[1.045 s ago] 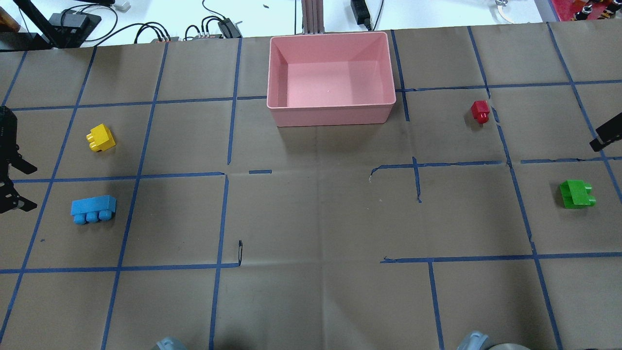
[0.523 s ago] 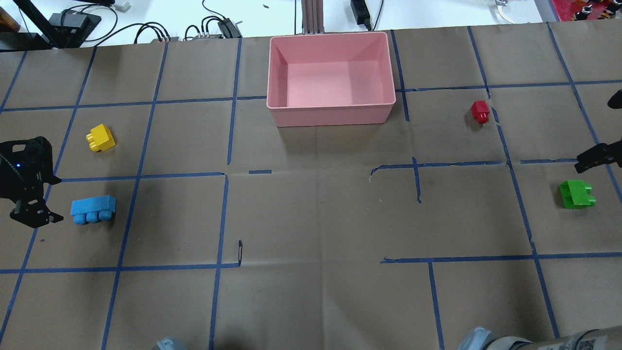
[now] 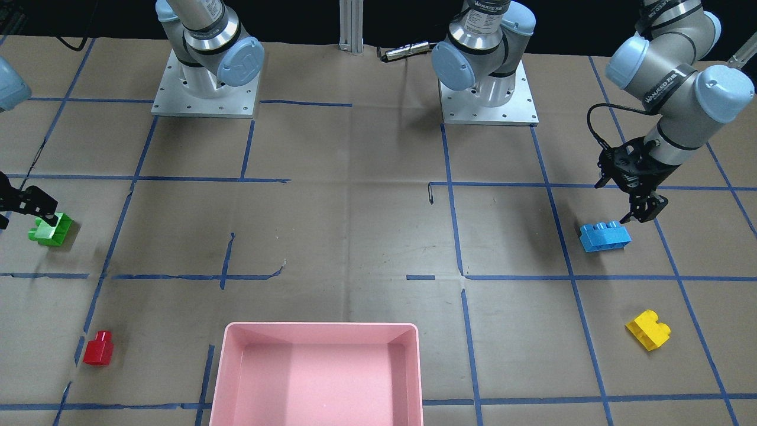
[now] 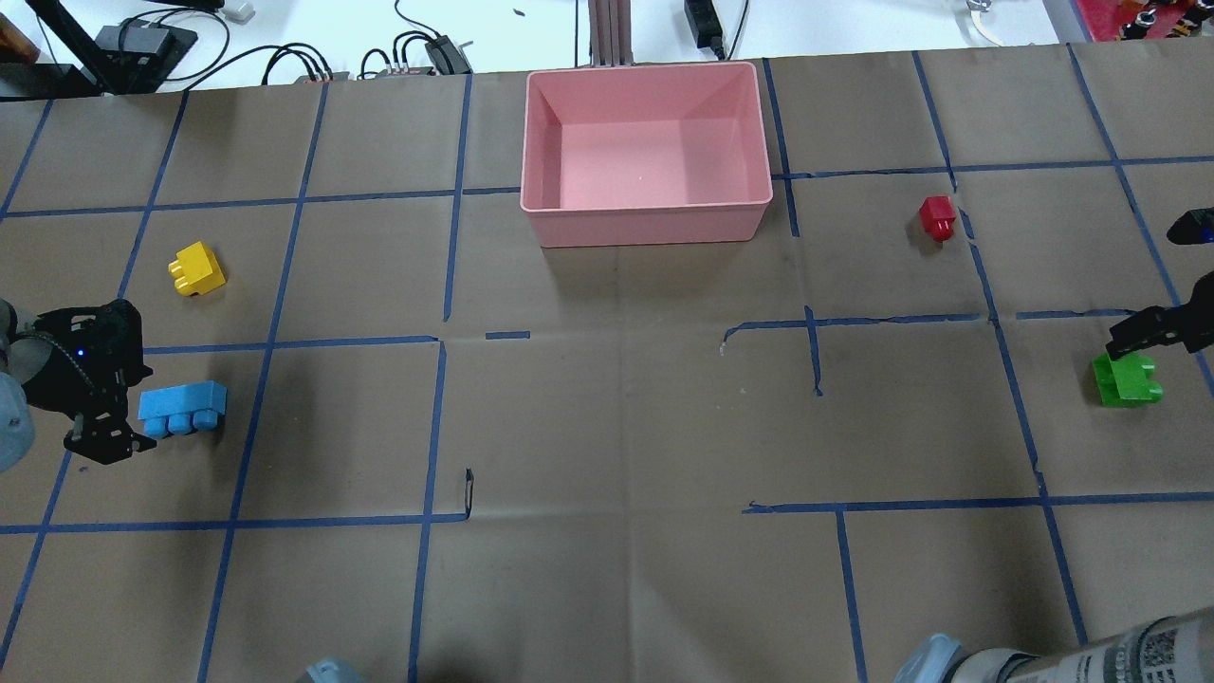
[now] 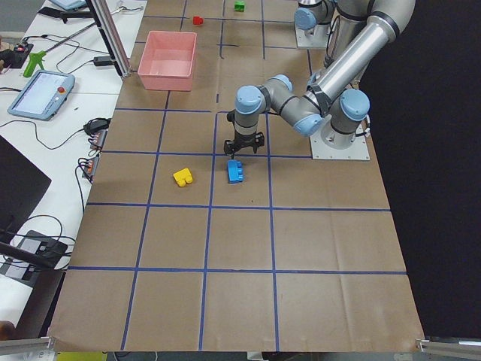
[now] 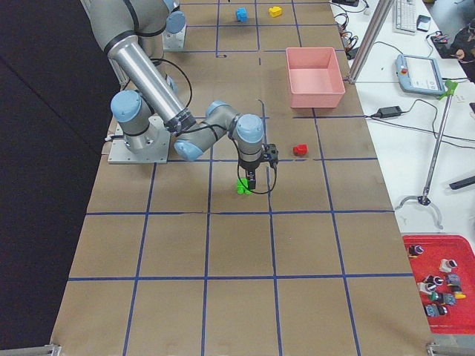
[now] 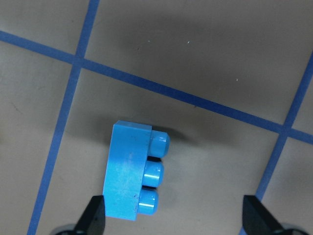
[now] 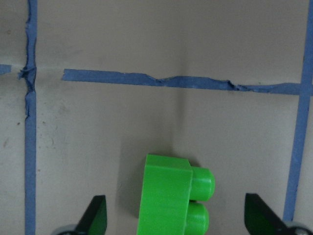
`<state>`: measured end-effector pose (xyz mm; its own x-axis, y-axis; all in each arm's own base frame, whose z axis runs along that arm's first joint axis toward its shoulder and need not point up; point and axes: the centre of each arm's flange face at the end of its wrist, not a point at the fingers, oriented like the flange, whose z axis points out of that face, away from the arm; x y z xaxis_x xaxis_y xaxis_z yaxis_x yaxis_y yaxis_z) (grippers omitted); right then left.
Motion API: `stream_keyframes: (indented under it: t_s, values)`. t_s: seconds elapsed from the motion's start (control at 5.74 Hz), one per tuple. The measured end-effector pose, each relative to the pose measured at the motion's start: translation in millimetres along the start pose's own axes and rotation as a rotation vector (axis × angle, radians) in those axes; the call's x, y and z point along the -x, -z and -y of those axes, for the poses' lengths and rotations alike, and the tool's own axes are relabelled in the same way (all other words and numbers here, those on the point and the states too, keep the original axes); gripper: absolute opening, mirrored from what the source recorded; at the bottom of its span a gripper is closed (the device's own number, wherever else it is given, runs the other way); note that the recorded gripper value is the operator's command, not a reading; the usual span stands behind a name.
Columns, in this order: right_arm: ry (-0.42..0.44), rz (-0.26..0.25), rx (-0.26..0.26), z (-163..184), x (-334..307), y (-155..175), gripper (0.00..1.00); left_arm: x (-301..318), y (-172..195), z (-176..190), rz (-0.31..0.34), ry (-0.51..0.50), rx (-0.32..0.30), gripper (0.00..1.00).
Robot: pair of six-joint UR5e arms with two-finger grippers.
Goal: Put all blocks into box
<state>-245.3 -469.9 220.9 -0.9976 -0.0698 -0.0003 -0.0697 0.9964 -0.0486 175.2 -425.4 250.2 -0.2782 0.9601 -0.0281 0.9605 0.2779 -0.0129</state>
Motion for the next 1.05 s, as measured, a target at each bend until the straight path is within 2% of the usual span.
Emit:
stream_keyframes:
  t_s: [0.52,0.87,1.05]
  values:
    - [-0.018,0.001,0.002,-7,-7,-27,0.99,14,-47,-5,-0.011,-0.06,-0.016,0.97]
    - [-0.019,0.008,0.021,-13,-4,-35,0.99,19,-64,-6,-0.008,-0.09,-0.034,0.97]
    - [-0.02,0.007,0.037,-17,-3,-39,0.96,21,-68,-6,0.0,-0.098,-0.033,0.97]
